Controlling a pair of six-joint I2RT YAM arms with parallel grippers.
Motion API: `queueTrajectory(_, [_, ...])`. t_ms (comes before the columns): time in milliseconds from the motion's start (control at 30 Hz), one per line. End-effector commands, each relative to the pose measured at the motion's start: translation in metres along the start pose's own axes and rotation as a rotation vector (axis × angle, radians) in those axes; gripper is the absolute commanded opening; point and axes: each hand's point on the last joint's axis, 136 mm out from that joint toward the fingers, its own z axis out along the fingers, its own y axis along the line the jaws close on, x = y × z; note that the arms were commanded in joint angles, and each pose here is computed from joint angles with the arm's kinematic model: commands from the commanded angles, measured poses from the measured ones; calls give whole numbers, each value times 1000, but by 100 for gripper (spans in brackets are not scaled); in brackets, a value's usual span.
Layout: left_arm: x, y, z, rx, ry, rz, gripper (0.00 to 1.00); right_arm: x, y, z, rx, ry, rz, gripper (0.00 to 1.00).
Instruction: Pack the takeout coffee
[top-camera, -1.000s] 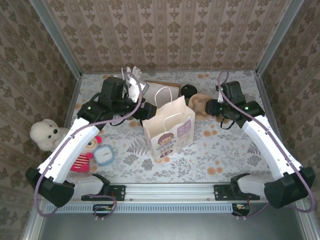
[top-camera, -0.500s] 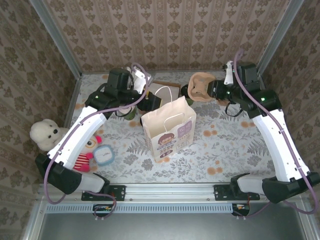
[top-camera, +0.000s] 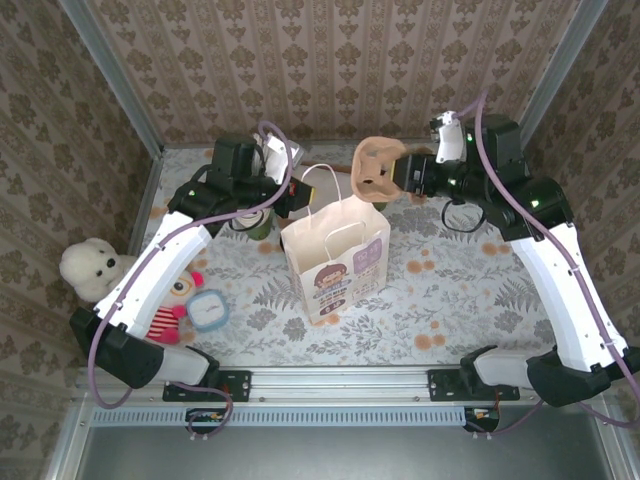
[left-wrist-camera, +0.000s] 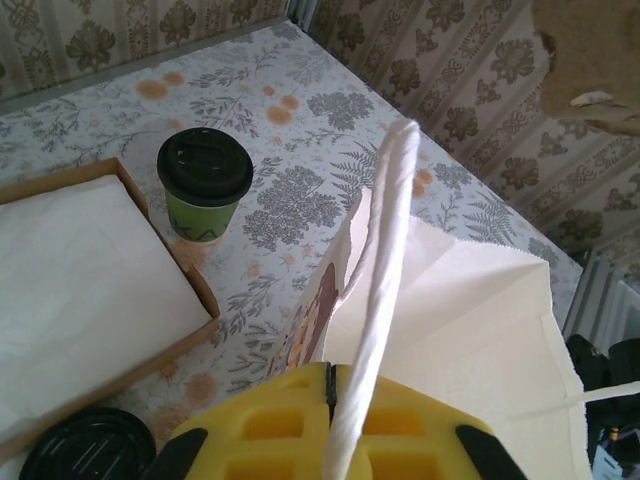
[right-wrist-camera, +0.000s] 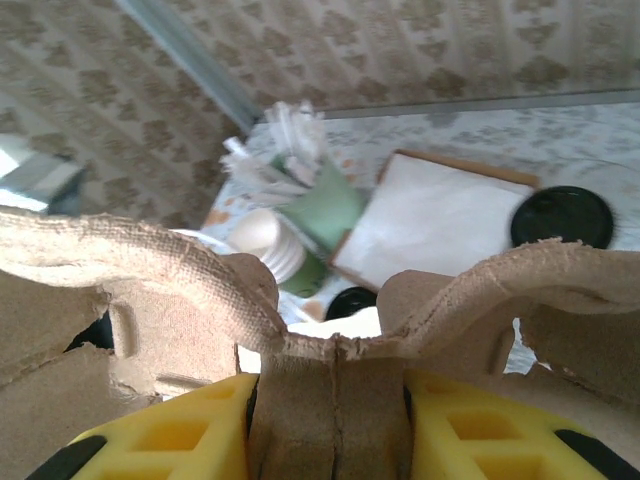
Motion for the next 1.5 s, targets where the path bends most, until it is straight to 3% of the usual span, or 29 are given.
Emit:
queueTrajectory(0, [-13,-4,-4,23,-32,-1,0,-6,37,-3,-156,-8,-15,39])
queueTrajectory(200, [-14,-4,-3,31,-30,-29,0,19,66,14,-310,120,-39,39])
queueTrajectory(367, [-15,-8,-2,58,-32,-30,0,38,74,34,-402,237,41,39])
queueTrajectory(667, [-10,-1,2,53,-30,-55,0,72,70,62,-432,402,153,39])
queueTrajectory(967, [-19,7,-4,34,-72,-80,0,108,41,73,-268,504,170,39])
queueTrajectory(1467, [-16,5,-2,56,-64,-117,0,133,-13,105,230,538,-30,37])
